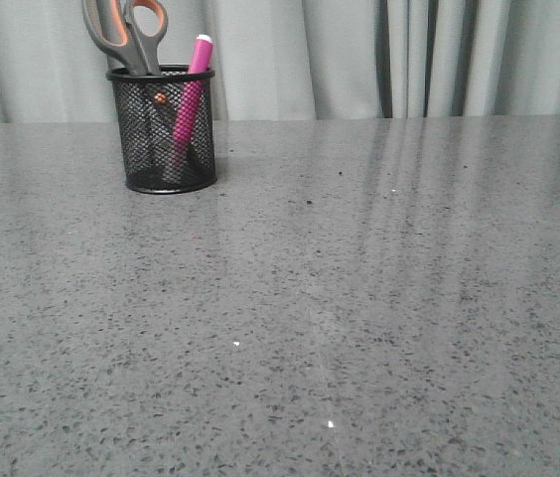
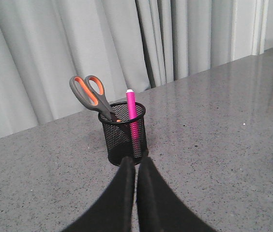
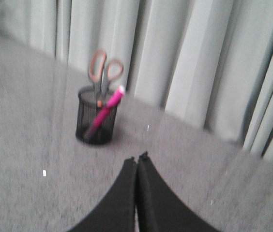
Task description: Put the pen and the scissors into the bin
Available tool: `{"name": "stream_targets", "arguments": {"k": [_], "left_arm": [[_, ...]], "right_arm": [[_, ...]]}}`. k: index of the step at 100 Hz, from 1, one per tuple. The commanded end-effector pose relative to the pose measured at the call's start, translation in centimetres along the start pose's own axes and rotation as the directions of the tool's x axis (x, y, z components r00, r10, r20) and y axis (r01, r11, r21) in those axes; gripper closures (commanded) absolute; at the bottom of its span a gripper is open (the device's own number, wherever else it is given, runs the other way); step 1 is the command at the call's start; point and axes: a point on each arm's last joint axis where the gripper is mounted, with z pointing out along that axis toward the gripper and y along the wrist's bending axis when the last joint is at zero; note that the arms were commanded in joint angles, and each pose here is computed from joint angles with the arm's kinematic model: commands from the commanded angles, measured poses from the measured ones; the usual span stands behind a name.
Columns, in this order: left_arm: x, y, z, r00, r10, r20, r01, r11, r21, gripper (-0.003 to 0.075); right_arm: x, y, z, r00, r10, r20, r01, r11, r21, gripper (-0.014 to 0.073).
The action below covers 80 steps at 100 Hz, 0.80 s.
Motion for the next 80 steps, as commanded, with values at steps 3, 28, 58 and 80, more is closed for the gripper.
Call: {"name": "stream_targets", "arguments": {"k": [3,28,58,80], "left_arm": [[-1.1,0.3,-0.1,0.997,-0.034,0.071,0.035,0.999,-0.014,0.0739],[-1.1,0.3,-0.1,0.997,-0.034,0.071,0.035,0.999,-0.014,0.0739],[-1.1,0.3,-0.1,0.997,-0.034,0.071,0.035,0.999,-0.014,0.0739],[-0.7,0.2,0.2,0.998,-0.037,0.056,0.038,0.999,-0.012,0.0739]], "right_arm": [[-1.1,-0.3,-2.6,0.980,-0.022,0.195,0.017,0.999,0.029,0.0664],[0.0,-0.3,-3.6,0.981,-0.025,0.190,0.016,0.999,0.046,0.0664],[0.0,-0.3,-3.6,0.982,-0.019,0.189,0.011,0.999,0.044,0.0664],[0.0,-0.3,-3.6,0.982,-0.019,0.189,0.011,0.999,0.044,0.0664]]}}
